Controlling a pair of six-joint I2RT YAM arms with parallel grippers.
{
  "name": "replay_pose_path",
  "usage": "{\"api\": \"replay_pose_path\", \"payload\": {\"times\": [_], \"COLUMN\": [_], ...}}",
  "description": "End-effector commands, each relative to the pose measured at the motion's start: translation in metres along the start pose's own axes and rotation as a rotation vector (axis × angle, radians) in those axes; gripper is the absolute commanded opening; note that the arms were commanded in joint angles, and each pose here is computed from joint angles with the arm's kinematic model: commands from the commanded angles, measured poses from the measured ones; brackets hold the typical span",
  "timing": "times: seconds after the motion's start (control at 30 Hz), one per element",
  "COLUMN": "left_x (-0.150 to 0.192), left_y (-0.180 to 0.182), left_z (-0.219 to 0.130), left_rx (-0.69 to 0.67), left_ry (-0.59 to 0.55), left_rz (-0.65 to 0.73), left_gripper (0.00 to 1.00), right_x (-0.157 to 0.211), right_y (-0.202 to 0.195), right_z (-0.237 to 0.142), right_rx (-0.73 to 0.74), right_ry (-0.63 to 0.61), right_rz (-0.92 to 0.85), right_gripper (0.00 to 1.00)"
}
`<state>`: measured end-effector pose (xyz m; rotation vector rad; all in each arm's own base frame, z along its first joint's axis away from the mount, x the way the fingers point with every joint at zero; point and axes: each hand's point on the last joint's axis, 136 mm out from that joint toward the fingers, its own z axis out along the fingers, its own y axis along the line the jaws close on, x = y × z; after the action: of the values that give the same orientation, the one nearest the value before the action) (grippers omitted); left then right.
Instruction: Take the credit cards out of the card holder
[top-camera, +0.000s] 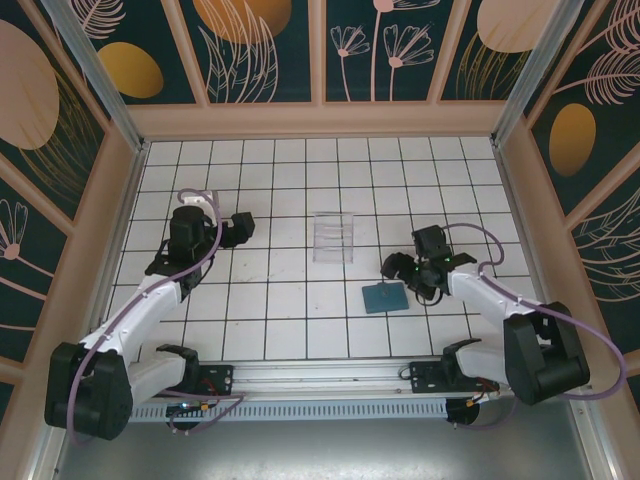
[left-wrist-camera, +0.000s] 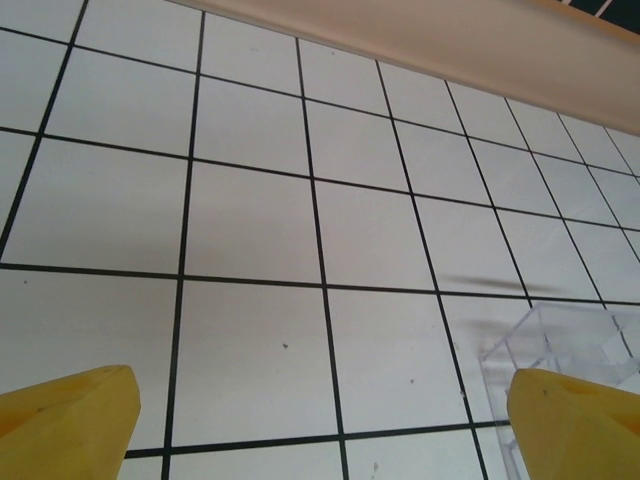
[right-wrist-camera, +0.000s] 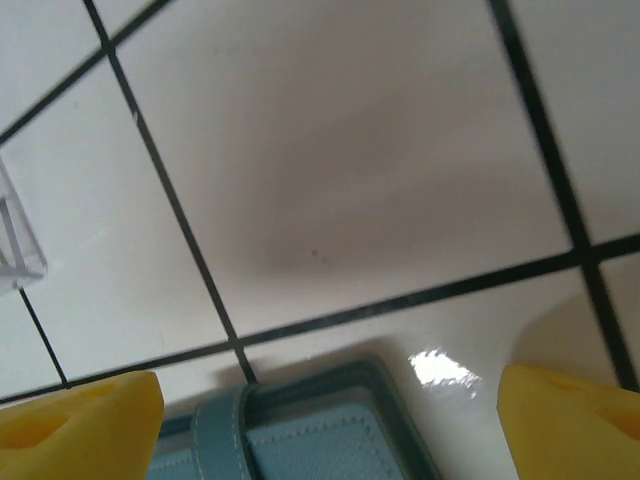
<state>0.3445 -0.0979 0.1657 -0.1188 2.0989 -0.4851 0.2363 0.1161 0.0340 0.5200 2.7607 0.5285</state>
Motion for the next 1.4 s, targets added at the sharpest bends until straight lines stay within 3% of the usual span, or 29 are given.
{"api": "replay_pose_path", "payload": {"times": [0.0, 0.97, 1.37], "left_x": [-0.002, 0.025, 0.016], "left_y": [-0.009, -0.012, -0.020], "left_z": [-0.006, -0.002, 0.001], "left_rx": [0.032, 0.073, 0.096], "left_ry": [0.015, 0.122, 0.127], "left_rz": [-0.018, -0.064, -0.065], "left_gripper": [0.95, 0.94, 0.95], "right_x": [0.017, 0.077, 0.060], "right_y": [0.014, 0.192, 0.165], "right_z": [-0.001, 0.037, 0.010], "right_rx": [-0.040, -0.200, -0.098], "right_ry": [0.052, 0.181, 0.091], "right_rz": [-0.012, -0.438, -0.398], "right_gripper": [0.87, 0.87, 0.88]}}
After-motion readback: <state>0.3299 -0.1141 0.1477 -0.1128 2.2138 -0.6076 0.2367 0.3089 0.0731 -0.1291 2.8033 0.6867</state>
